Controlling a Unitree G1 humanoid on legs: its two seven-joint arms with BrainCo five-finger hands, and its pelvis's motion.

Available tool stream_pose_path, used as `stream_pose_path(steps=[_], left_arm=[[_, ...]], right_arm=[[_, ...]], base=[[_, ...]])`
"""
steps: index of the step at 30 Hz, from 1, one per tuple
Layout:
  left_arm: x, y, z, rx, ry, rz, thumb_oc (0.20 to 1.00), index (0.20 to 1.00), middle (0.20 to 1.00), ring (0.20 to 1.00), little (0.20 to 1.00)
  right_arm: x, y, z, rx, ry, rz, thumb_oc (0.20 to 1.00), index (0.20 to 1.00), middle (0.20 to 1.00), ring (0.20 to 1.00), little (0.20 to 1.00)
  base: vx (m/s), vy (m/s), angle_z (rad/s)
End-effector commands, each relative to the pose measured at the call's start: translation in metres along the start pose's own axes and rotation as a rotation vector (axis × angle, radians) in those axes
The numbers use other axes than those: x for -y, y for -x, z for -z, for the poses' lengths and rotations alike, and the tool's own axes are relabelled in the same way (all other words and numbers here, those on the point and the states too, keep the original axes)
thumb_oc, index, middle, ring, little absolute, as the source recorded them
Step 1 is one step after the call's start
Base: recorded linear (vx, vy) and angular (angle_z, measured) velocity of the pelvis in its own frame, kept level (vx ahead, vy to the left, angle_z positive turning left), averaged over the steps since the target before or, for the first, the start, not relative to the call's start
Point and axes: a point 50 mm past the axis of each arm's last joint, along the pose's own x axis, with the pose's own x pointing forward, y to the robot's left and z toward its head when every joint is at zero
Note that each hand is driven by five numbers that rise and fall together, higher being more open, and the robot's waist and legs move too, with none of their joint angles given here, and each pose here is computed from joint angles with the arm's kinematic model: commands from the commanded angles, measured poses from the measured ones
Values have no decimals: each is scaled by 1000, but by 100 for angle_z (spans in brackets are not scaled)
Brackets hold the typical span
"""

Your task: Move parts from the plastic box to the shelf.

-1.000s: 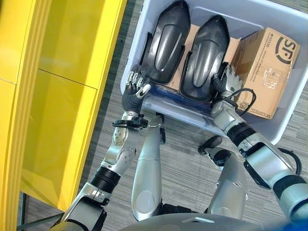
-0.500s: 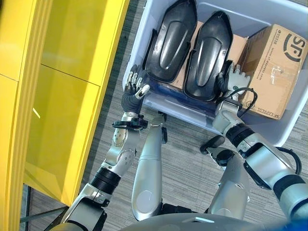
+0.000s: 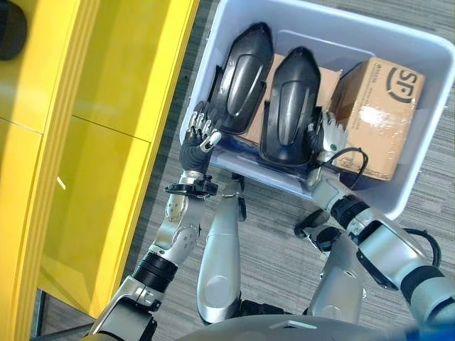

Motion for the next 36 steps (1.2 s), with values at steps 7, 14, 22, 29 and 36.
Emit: stream_pose_path(steps=[7,14,22,29,36], left_arm=[[-5,9,-18,82,11,-4,1000,1000,1000,1000,1000],[-11,10,-17,72,17,-20,1000,1000,1000,1000,1000],[-14,11,-17,39,4,-41,1000,1000,1000,1000,1000],[-24,20,-23,15,-40,-90,1000,1000,1000,1000,1000],[-33,34,-25,-13,-126,-125,1000,1000,1000,1000,1000]], right_arm=[[57,-25,-20,63,-408,259,200,200,200,200,200],[57,-24,-15,24,-428,200,200,200,200,200,200],[38,-15,-24,-3,-692,-92,200,200,200,200,200],[31,7,-38,51,-995,-374,200,200,200,200,200],[21,34,-42,-14,-1179,-555,200,200,200,200,200]], base=[[5,-54,-21],[46,-19,-15],[63,-12,1],[102,96,1],[108,222,3]])
